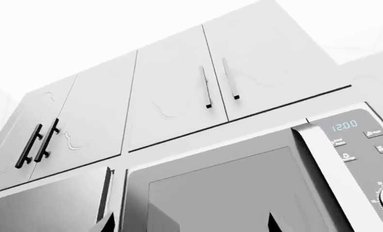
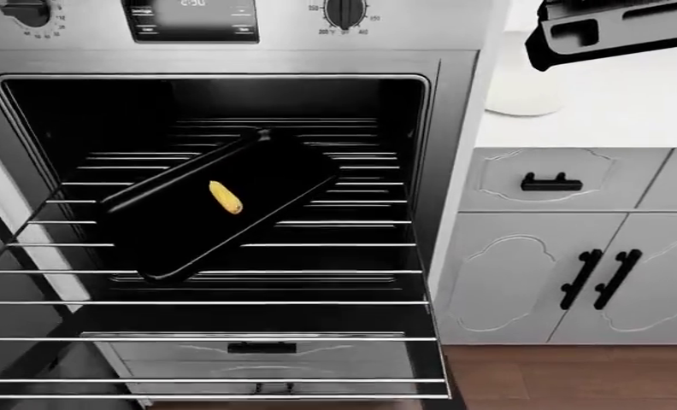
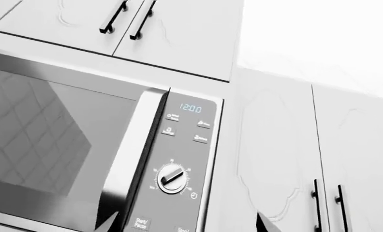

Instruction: Pick the corn from the top rack in the oven and place it on the plate on the counter.

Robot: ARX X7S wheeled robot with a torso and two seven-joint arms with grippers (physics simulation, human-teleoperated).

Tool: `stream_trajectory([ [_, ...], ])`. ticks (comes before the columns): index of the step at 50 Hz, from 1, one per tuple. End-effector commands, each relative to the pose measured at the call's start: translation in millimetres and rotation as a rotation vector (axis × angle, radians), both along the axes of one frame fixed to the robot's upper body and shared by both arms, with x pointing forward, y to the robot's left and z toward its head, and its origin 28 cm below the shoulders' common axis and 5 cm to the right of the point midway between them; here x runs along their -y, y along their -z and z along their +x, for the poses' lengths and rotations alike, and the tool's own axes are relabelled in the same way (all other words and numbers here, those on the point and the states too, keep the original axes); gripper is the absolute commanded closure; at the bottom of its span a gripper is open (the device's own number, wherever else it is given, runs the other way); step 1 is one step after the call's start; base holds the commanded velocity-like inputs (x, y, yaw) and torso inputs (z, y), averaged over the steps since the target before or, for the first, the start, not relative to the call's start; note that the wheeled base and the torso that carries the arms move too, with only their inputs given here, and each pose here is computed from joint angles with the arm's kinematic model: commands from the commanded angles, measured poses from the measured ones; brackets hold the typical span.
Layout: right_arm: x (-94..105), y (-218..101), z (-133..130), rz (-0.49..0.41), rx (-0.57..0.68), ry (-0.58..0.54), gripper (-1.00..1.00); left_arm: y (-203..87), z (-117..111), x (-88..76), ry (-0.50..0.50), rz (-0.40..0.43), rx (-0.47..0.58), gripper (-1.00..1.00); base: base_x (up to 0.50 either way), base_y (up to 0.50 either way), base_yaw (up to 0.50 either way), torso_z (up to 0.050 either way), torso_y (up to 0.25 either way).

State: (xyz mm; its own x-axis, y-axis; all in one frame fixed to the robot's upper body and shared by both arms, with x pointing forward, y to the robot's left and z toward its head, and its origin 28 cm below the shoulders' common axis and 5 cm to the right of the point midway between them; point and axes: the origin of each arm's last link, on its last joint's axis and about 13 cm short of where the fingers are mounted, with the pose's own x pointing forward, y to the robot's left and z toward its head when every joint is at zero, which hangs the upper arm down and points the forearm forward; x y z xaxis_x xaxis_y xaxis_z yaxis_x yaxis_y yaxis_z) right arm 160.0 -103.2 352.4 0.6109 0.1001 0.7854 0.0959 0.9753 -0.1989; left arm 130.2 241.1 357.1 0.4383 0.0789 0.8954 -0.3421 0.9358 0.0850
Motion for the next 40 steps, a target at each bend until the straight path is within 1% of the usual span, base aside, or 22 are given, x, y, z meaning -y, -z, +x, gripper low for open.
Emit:
stream_trajectory([
  [1,0.9,3.4,1.8,0.016,-0.018,0.000,-1.00,1.2,0.9,1.5,0.010,0.001,-0.002,-1.00,0.50,-0.16,0.00,0.000,0.000],
  [3,1.3,4.0,0.6,0.034,0.003,-0.016,-1.00,2.1,1.1,2.0,0.012,0.001,-0.004,-1.00,0.50,-0.16,0.00,0.000,0.000],
  [7,1.9,4.8,0.7,0.022,-0.006,0.005,-1.00,2.8,1.4,3.4,0.019,0.002,-0.007,-1.00,0.00,0.00,0.00,0.000,0.003],
  [9,1.8,5.2,0.8,-0.012,-0.008,0.033,-1.00,2.3,1.5,4.1,0.024,0.003,-0.007,-1.00,0.00,0.00,0.00,0.000,0.000],
  [10,1.7,5.3,1.3,-0.013,-0.015,0.039,-1.00,2.3,1.5,4.3,0.026,0.003,-0.007,-1.00,0.00,0.00,0.00,0.000,0.000],
  [37,0.3,6.1,1.7,-0.020,-0.026,0.026,-1.00,4.0,1.7,3.7,0.025,-0.006,-0.017,-1.00,0.01,0.50,0.00,0.000,0.000],
  [40,0.8,6.7,1.2,0.004,-0.020,0.011,-1.00,4.5,2.7,4.5,0.025,-0.005,-0.027,-1.00,0.02,0.19,0.00,0.000,0.000],
])
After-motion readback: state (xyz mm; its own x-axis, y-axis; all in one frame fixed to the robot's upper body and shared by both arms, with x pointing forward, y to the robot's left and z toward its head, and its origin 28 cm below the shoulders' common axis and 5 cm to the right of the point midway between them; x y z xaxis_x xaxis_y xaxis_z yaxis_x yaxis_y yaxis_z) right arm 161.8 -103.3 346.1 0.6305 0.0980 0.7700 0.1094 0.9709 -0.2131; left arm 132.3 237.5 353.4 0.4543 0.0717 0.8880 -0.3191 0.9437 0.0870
